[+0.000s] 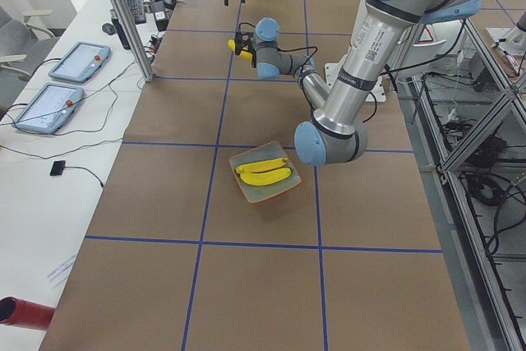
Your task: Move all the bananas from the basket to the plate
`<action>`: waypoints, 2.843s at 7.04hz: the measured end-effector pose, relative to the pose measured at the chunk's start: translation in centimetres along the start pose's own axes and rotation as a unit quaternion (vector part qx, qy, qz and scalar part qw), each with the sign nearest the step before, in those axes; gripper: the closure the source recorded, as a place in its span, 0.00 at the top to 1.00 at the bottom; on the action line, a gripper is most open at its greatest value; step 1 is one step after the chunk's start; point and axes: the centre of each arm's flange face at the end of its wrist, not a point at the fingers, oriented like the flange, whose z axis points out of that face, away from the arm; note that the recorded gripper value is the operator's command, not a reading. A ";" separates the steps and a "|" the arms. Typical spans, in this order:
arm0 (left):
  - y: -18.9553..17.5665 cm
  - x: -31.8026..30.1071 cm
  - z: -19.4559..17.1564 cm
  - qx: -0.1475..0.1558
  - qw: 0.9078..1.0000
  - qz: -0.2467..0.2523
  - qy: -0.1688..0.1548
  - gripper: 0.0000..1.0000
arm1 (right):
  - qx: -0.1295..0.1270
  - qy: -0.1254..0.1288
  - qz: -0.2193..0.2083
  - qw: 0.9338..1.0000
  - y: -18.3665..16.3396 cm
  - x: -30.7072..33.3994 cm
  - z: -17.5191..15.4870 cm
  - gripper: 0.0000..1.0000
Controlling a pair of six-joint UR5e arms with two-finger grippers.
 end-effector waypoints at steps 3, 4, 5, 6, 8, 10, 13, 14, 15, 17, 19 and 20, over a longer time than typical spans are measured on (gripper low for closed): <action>0.0 -10.9 -7.5 0.009 0.993 -0.084 -0.085 0.00 | 0.035 0.013 -0.066 0.997 -4.7 2.7 0.6 1.00; -0.6 -13.9 -10.2 0.006 0.984 -0.147 -0.098 0.00 | 0.044 0.019 -0.082 0.995 -5.4 3.2 1.0 1.00; -1.4 -16.4 -12.5 0.003 0.973 -0.202 -0.108 0.00 | 0.051 0.024 -0.091 0.994 -6.0 3.5 1.5 1.00; -1.7 -19.2 -14.1 0.003 0.962 -0.243 -0.124 0.00 | 0.055 0.028 -0.095 0.994 -6.3 3.6 1.8 1.00; -1.4 -23.5 -15.3 0.011 0.942 -0.300 -0.153 0.00 | 0.058 0.032 -0.098 0.993 -6.5 3.6 2.3 1.00; -1.7 -25.4 -15.2 0.049 0.920 -0.350 -0.167 0.00 | 0.064 0.035 -0.100 0.992 -6.4 3.6 2.8 1.00; -1.8 -28.6 -14.8 0.083 0.901 -0.380 -0.192 0.00 | 0.068 0.039 -0.100 0.992 -6.5 3.7 3.4 1.00; -1.5 -29.6 -14.7 0.085 0.897 -0.385 -0.201 0.00 | 0.068 0.040 -0.100 0.992 -6.5 3.7 3.4 1.00; -1.4 -29.9 -14.7 0.086 0.894 -0.389 -0.203 0.00 | 0.068 0.040 -0.100 0.992 -6.5 3.7 3.4 1.00; -1.0 -29.7 -14.2 0.083 0.891 -0.398 -0.203 0.00 | 0.069 0.041 -0.100 0.992 -6.5 3.8 3.5 1.00; 0.1 -29.4 -13.2 0.072 0.893 -0.393 -0.208 0.00 | 0.070 0.043 -0.102 0.991 -6.7 4.0 3.7 1.00; 0.4 -29.5 -12.9 0.069 0.893 -0.391 -0.210 0.00 | 0.071 0.044 -0.104 0.991 -6.7 4.2 3.8 1.00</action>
